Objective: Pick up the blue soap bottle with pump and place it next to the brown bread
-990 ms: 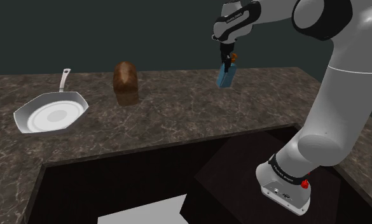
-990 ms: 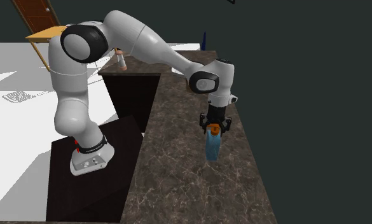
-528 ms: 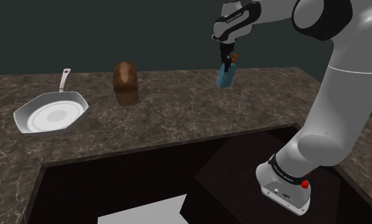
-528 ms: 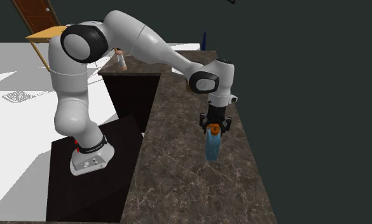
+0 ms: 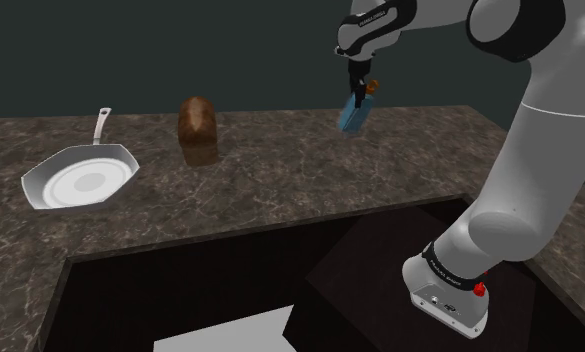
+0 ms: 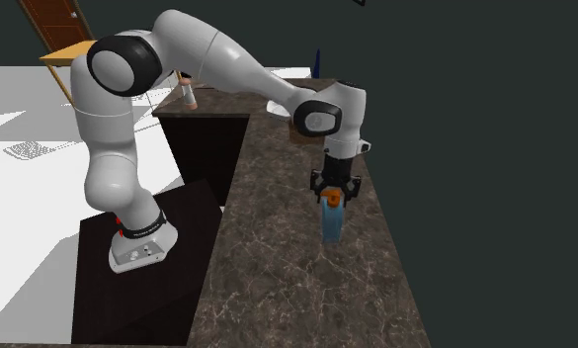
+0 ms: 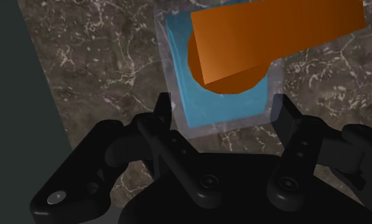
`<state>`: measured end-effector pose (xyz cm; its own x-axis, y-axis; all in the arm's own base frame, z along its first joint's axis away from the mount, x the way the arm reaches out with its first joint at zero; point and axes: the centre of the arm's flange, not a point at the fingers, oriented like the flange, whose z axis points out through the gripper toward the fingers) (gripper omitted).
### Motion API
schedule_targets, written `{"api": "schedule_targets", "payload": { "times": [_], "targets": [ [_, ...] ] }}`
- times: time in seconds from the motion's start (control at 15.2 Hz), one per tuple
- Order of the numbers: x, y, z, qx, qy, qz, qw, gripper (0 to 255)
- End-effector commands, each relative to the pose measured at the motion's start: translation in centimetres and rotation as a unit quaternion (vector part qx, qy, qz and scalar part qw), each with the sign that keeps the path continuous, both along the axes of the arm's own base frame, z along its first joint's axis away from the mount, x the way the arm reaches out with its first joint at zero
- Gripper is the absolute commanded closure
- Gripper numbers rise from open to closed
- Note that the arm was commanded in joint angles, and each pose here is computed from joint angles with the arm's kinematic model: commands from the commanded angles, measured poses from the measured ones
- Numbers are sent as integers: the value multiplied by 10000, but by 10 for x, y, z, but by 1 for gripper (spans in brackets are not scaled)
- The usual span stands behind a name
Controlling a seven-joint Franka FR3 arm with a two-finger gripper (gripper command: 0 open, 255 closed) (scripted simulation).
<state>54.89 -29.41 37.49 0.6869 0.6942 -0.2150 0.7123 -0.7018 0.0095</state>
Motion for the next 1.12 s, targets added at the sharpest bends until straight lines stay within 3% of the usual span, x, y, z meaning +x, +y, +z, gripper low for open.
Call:
{"api": "schedule_targets", "payload": {
  "times": [0.0,1.06],
  "targets": [
    [0,0,11,0,1,0,10000,255],
    [0,0,95,0,1,0,10000,255]
  ]
}}
